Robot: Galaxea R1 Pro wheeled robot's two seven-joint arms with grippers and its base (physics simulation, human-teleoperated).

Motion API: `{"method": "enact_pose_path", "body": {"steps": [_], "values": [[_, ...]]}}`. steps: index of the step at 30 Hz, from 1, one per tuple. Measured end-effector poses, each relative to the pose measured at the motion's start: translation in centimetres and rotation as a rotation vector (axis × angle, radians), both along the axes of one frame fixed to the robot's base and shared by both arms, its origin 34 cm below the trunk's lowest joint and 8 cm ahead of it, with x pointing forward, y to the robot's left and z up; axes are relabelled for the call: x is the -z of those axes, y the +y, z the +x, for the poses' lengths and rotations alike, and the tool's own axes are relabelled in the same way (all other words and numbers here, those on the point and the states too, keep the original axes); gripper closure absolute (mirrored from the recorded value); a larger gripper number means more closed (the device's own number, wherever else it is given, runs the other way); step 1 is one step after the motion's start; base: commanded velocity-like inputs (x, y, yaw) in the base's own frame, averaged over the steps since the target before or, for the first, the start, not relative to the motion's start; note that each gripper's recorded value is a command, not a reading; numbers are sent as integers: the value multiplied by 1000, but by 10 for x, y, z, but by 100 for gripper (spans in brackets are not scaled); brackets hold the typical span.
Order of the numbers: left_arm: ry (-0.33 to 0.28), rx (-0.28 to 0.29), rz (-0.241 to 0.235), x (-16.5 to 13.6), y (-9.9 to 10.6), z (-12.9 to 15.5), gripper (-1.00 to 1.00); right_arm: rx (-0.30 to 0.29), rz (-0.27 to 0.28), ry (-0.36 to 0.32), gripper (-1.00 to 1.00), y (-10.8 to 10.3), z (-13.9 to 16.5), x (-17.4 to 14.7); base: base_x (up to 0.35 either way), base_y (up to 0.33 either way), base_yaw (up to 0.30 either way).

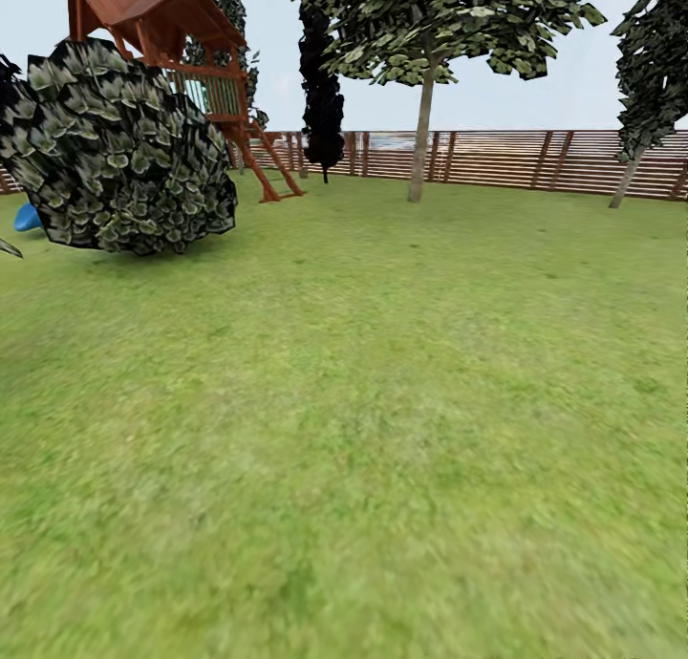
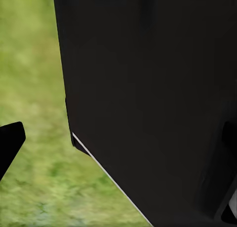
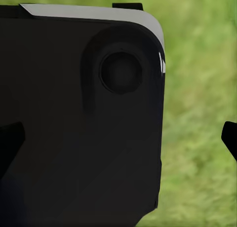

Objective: Take the three Easter eggs out of the wicker basket on the lawn in the garden, then place them on the lawn next to a single tree (choose any tree) so that all three eggs are next to the same tree and none are left in the basket.

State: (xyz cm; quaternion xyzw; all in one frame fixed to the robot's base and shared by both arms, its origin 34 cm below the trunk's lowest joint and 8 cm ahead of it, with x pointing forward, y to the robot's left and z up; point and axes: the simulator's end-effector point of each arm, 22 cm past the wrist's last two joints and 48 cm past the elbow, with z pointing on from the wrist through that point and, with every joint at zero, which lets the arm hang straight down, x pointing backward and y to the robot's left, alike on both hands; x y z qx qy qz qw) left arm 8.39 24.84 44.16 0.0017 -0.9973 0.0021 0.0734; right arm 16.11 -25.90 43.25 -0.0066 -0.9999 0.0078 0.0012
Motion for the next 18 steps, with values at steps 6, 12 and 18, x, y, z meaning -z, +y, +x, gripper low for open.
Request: {"method": "enact_pose_path", "body": {"steps": [6,12,18], "values": [[1,1,0,0,0,0,-100,0,0,1,-100,0,0,0,8,0,-5],[2,1,0,0,0,-1,-100,-1,2,0,-100,1,0,0,214,38,0],[2,1,0,0,0,-1,-100,-1,2,-1,-100,1,0,0,325,81,0]]}}
